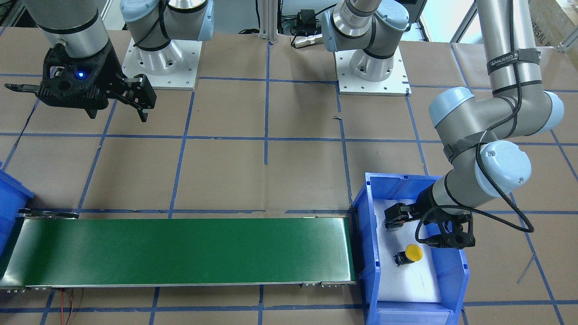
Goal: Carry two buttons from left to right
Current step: 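Lower the left gripper into the blue bin over the red button, then grasp the red button with the left gripper and lift it, then carry the red button to the conveyor start and release it, then move the left gripper back into the bin and grasp the yellow button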
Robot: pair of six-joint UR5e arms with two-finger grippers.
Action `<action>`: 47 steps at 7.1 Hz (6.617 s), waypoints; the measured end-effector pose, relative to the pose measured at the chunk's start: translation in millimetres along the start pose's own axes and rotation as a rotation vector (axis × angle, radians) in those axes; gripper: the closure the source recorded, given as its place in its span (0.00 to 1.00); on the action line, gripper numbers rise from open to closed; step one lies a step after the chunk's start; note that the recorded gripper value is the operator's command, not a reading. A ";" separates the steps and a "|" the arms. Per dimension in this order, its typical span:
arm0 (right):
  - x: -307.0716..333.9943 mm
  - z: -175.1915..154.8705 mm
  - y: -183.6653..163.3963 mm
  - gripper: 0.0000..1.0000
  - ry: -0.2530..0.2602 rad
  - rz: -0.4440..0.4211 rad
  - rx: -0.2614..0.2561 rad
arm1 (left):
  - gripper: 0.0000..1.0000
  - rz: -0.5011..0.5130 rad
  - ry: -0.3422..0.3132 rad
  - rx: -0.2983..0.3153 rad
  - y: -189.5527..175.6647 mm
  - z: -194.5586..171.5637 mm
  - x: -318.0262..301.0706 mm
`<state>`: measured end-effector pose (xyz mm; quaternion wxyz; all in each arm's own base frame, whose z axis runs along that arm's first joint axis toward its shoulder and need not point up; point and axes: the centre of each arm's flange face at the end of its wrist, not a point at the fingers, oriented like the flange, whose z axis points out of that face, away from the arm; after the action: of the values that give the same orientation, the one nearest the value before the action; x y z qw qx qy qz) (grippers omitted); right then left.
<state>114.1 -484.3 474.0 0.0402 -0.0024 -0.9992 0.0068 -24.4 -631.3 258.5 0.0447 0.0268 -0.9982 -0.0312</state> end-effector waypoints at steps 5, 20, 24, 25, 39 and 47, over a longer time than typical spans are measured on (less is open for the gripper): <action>-9.1 -22.8 -6.2 0.00 -0.026 0.043 0.050 | 0.44 -0.016 -0.002 -0.032 4.4 17.4 -1.3; -11.8 -17.3 -7.3 0.00 -0.070 0.115 0.036 | 0.70 0.099 0.025 0.121 -23.4 -85.0 185.0; -9.8 -16.4 -8.3 0.00 -0.072 0.120 0.035 | 0.61 0.087 -0.009 0.086 -28.6 -35.9 217.2; -9.7 -16.3 -8.4 0.00 -0.072 0.120 0.035 | 0.50 0.085 -0.014 0.082 -28.3 -31.5 217.6; -12.0 -15.5 -8.8 0.00 -0.074 0.116 0.040 | 0.00 0.026 -0.125 0.090 -69.6 -53.6 19.6; -12.2 -13.6 -9.6 0.00 -0.063 0.106 0.037 | 0.48 -0.031 -0.058 0.032 -57.9 1.0 10.9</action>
<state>127.3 -493.8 486.7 0.0085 -0.0543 -0.9981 0.0275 -32.4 -689.5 254.7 0.0146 0.0422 -0.9989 -0.0167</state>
